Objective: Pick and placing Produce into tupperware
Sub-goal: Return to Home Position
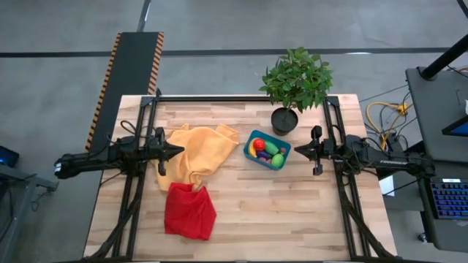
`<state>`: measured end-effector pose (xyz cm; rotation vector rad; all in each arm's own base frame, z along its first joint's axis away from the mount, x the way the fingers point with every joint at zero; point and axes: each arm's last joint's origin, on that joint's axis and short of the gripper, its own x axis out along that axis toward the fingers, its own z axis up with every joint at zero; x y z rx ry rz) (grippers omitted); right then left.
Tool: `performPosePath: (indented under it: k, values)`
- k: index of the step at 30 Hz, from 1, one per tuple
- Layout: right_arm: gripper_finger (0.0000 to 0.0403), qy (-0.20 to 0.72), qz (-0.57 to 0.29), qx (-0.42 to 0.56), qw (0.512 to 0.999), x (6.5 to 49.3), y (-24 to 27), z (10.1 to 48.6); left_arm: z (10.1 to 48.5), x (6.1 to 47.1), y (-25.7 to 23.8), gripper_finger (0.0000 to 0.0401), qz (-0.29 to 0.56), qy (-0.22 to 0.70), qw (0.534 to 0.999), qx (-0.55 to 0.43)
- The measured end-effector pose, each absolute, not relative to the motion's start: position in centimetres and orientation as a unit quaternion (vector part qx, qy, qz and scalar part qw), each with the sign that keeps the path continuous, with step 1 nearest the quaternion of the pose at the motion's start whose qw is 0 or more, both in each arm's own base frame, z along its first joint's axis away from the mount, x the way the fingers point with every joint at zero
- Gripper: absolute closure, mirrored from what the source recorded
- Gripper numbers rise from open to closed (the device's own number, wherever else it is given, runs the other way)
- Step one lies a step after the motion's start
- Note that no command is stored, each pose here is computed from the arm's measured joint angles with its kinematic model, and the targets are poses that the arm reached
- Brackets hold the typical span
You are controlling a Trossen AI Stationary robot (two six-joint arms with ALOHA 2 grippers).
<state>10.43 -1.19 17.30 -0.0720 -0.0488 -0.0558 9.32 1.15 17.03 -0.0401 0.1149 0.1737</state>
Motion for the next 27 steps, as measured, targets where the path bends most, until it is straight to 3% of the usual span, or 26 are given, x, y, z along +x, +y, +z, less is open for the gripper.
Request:
performPosePath:
  k: [27]
  values:
    - [0.0394, -0.022, -0.028, -0.038, 0.999, 10.43, -1.19, 17.25, 16.97, 9.35, 1.12, 0.0401, 0.078, 0.058, 0.995, -0.011]
